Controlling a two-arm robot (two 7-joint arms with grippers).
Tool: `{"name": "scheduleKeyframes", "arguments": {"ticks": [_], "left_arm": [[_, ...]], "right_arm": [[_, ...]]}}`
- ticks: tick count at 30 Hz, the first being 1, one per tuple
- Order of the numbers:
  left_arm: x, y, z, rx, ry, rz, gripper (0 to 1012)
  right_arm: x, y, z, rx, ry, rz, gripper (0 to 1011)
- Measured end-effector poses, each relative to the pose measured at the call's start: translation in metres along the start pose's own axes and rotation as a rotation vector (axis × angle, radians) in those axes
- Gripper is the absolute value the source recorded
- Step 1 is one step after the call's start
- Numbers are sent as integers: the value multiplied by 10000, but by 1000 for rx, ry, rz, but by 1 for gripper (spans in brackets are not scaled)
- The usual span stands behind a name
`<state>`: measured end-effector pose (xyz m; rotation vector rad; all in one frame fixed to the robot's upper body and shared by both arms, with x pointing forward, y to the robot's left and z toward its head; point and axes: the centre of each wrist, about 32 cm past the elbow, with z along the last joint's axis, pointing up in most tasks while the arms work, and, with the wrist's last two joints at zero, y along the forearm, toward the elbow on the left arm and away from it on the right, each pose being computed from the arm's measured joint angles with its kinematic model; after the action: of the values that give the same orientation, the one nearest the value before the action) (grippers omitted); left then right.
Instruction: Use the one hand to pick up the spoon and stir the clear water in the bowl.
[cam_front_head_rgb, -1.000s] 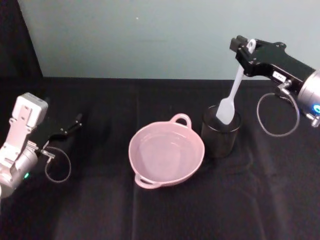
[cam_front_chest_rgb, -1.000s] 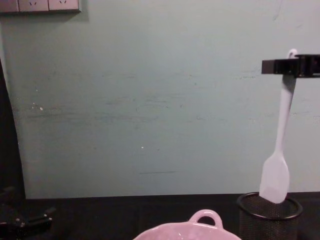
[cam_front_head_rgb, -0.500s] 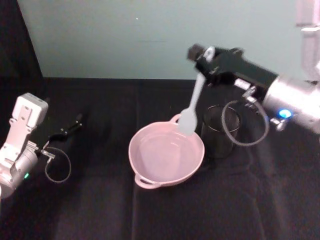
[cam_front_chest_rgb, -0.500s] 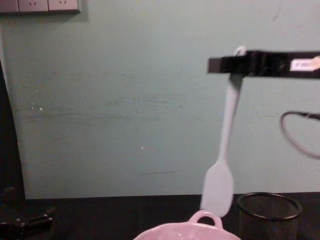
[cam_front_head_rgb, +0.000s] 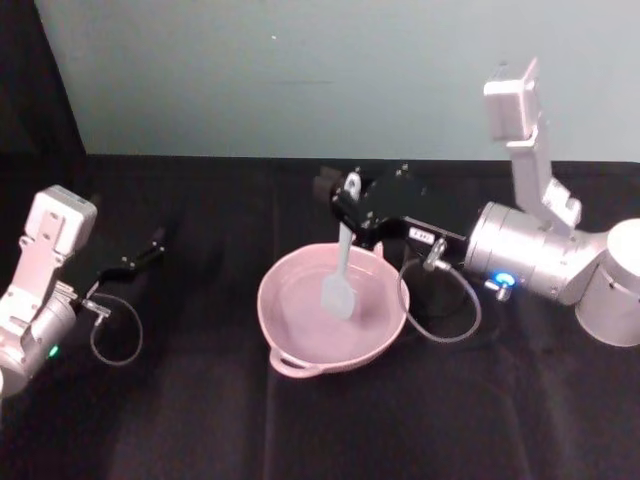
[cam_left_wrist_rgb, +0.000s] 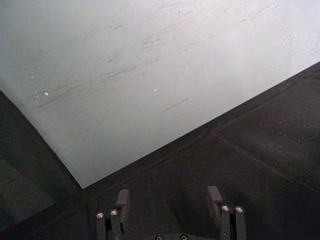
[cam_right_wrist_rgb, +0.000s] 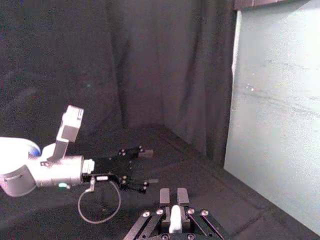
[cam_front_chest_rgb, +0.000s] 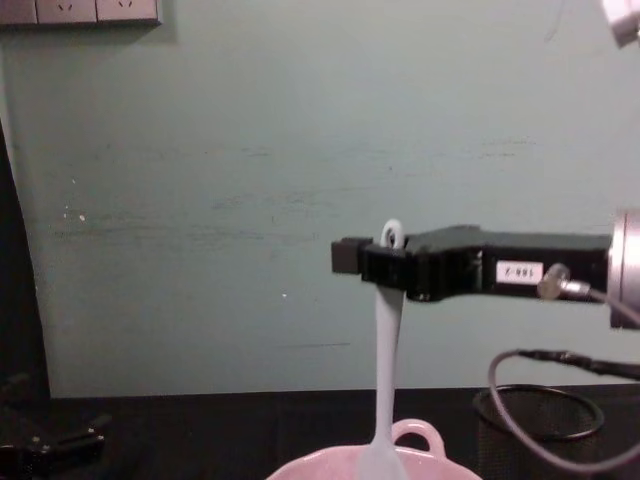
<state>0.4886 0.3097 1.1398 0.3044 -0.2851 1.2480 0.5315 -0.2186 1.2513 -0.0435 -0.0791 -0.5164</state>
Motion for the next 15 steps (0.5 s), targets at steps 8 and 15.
{"name": "scheduleKeyframes", "arguments": {"ticks": [8, 15], "left_arm": [[0, 0, 0, 0, 0, 0, 1011], [0, 0, 0, 0, 0, 0, 1011]], "right_arm": [[-38, 73, -88, -5, -8, 11, 105], [-47, 223, -143, 5, 13, 23, 105]]}}
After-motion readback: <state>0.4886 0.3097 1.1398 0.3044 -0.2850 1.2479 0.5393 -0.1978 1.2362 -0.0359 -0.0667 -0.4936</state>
